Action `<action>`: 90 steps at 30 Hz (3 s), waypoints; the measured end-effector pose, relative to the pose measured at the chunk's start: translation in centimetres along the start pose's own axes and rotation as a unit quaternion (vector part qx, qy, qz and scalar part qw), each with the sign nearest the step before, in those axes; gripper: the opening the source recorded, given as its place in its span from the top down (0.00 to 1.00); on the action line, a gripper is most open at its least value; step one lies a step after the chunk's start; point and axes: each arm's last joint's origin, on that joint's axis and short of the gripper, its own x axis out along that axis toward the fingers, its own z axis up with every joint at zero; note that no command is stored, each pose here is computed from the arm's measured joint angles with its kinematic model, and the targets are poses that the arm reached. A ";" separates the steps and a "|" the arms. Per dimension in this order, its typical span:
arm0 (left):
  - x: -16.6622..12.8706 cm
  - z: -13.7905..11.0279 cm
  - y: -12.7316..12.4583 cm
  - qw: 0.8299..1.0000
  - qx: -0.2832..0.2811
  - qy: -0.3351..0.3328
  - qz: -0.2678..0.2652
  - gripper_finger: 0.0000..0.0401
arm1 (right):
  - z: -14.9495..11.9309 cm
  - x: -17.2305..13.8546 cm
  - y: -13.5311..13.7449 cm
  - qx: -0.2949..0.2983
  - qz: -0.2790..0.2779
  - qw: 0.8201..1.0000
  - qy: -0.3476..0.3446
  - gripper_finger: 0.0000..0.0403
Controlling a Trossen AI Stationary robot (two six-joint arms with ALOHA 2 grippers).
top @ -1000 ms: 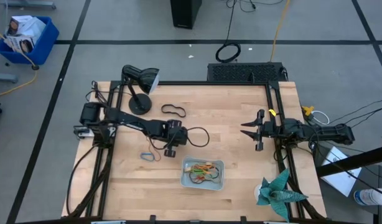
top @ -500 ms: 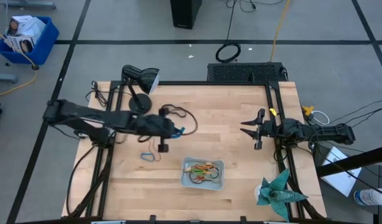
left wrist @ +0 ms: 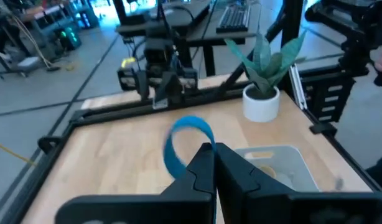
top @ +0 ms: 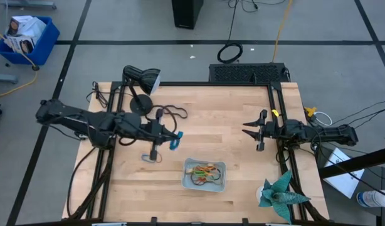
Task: Pick and place rubber bands into bin
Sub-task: Put the top blue rubber band into the gray bin, then put the black rubber band into the gray bin
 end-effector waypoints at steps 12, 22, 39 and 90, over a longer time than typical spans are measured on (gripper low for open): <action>6.5 -2.0 -1.9 0.992 -0.023 -0.016 -0.126 0.99 | 0.0 0.0 0.0 0.003 0.000 1.000 -0.001 0.71; 11.5 -5.7 -4.4 0.982 -0.045 0.023 -0.183 0.97 | 0.0 0.0 0.0 0.027 0.000 1.000 -0.001 0.71; 16.2 -12.9 -7.1 0.967 -0.070 0.142 -0.198 0.98 | 0.0 0.0 0.0 0.027 0.000 1.000 -0.002 0.71; 17.5 -15.6 -7.3 0.965 -0.081 0.185 -0.168 0.48 | 0.0 0.0 0.0 0.027 0.000 1.000 -0.001 0.71</action>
